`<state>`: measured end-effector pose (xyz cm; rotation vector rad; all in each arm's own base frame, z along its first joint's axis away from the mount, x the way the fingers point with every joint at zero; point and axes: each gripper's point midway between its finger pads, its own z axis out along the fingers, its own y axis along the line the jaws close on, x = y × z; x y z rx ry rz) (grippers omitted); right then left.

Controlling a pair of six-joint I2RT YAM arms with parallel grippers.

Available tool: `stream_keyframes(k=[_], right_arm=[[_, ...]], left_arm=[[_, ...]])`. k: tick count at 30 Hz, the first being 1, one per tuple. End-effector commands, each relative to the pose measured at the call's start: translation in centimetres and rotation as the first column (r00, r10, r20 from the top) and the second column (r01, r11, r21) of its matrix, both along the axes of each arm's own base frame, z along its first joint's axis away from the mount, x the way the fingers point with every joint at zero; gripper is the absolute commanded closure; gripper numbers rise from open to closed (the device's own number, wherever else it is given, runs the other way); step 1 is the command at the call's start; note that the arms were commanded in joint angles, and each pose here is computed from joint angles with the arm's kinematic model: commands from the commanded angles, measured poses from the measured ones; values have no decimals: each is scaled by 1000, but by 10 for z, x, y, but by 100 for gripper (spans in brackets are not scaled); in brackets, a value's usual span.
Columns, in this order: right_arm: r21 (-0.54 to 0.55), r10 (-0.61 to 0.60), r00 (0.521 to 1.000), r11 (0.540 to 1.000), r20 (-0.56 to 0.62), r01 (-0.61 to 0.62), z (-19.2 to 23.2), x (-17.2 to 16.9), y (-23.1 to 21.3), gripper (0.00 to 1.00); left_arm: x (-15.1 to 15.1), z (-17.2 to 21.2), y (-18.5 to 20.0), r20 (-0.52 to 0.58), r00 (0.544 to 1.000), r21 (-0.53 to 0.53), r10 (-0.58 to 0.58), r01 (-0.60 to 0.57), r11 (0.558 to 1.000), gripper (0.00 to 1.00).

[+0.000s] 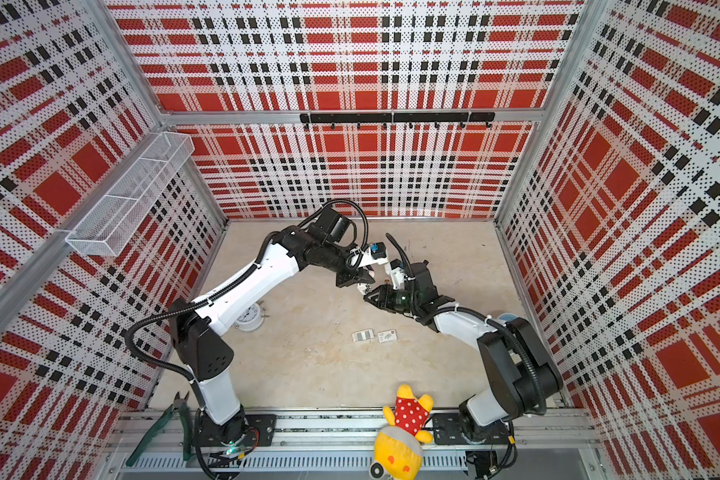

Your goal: Load the staples into the stapler

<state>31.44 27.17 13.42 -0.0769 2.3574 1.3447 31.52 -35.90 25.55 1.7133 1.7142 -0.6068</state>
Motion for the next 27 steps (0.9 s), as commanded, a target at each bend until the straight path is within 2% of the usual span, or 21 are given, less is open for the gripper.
stream_keyframes(k=[1,9,13,15,18,23,27], right_arm=[[26,3,999,1000,38,-4,4,-1,3,63],[-137,-56,996,988,72,65,5,-27,-47,54],[-113,-1,981,993,193,23,39,-48,-62,48],[-84,38,957,996,287,-14,67,-58,-64,42],[-97,101,911,993,401,-67,99,-67,-65,38],[-79,187,865,982,466,-170,131,-65,-51,37],[-109,235,852,972,469,-208,140,-62,-48,37]], left_arm=[[4,16,-10,-82,996,-104,28,-37,994,85],[17,22,5,-168,983,-162,68,-96,982,85],[14,25,8,-227,972,-190,53,-98,977,85],[8,29,8,-259,966,-208,25,-81,975,85],[-5,36,4,-309,951,-243,-30,-49,969,85],[-27,45,-1,-411,903,-291,-127,2,957,85],[-39,50,-4,-440,880,-305,-178,40,952,85]])
